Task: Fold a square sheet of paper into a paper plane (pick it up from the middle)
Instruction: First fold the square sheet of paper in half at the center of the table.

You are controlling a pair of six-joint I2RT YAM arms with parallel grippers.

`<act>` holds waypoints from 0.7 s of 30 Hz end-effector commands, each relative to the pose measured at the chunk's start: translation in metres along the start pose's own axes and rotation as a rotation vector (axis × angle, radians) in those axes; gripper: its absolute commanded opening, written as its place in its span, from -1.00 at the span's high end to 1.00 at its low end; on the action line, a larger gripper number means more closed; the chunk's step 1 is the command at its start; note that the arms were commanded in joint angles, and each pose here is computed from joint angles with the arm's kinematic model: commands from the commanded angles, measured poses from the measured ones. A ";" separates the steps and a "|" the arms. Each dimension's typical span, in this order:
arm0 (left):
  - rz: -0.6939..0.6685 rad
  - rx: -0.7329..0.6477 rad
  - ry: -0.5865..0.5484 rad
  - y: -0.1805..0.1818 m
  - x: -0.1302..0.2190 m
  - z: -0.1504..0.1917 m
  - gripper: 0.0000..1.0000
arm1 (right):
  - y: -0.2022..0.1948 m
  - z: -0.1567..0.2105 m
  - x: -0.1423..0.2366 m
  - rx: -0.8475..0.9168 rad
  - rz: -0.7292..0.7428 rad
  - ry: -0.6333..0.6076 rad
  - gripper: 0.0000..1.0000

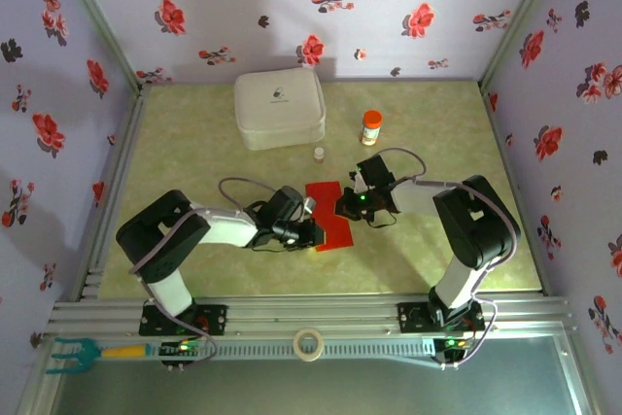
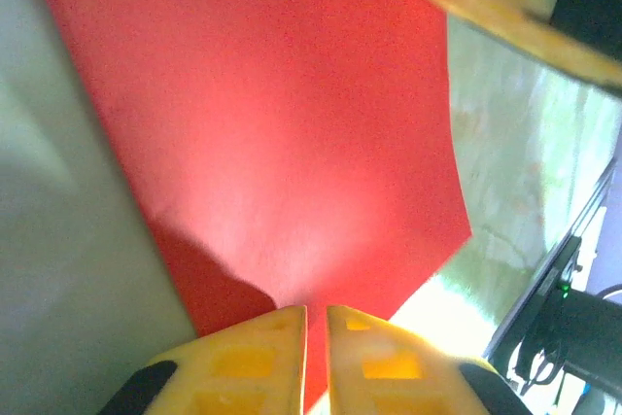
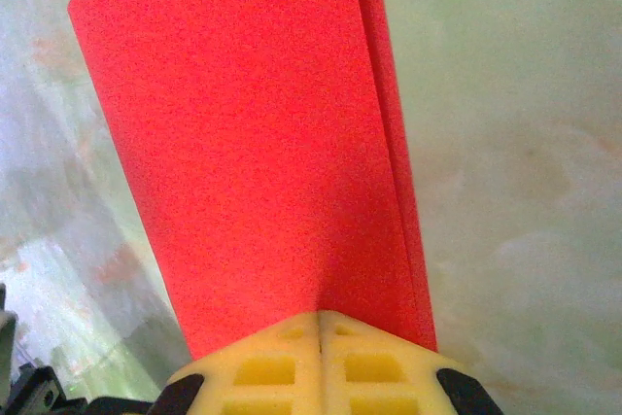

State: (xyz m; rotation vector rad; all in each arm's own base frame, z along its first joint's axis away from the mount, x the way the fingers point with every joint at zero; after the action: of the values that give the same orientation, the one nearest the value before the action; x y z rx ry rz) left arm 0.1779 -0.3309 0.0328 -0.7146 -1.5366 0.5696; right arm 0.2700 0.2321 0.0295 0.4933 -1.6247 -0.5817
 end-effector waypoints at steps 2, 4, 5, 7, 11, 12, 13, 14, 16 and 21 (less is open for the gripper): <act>-0.110 -0.005 0.104 0.026 0.001 0.034 0.70 | -0.063 0.037 -0.006 -0.112 0.242 0.094 1.00; -0.123 -0.003 0.108 0.030 0.001 0.038 0.70 | -0.063 0.037 -0.006 -0.112 0.241 0.096 1.00; -0.131 -0.004 0.112 0.033 0.001 0.041 0.71 | -0.063 0.037 -0.006 -0.111 0.241 0.094 1.00; -0.150 -0.009 0.117 0.035 0.002 0.045 0.71 | -0.063 0.037 -0.006 -0.112 0.241 0.096 1.00; -0.190 -0.034 0.127 0.037 0.006 0.052 0.73 | -0.063 0.037 -0.006 -0.111 0.240 0.096 1.00; -0.202 -0.039 0.130 0.038 0.007 0.053 0.74 | -0.062 0.038 -0.005 -0.111 0.239 0.096 1.00; -0.212 -0.044 0.131 0.038 0.008 0.054 0.74 | -0.061 0.036 -0.005 -0.110 0.237 0.093 1.00; -0.217 -0.052 0.128 0.037 0.009 0.053 0.75 | -0.061 0.037 -0.005 -0.109 0.234 0.094 1.00; -0.219 -0.073 0.105 0.029 0.014 0.048 0.76 | -0.058 0.036 -0.005 -0.108 0.221 0.095 1.00; -0.132 -0.134 -0.031 -0.015 0.035 0.017 0.77 | -0.039 0.031 -0.004 -0.080 0.136 0.077 1.00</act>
State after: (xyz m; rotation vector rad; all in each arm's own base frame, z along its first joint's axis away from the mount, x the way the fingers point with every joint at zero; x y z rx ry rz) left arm 0.1460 -0.3113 0.0374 -0.6714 -1.5688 0.3894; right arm 0.2693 0.2320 0.0304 0.4981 -1.6293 -0.5874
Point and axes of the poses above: each hand's point on the last joint's axis, 136 mm out from that joint toward the fingers, its own x axis back along the fingers, its own y axis along the line the jaws close on, z = x × y, the point moved 2 cm from there along x, back along the fingers, and after that the axes turned 1 degree about x, right-handed, at the moved point
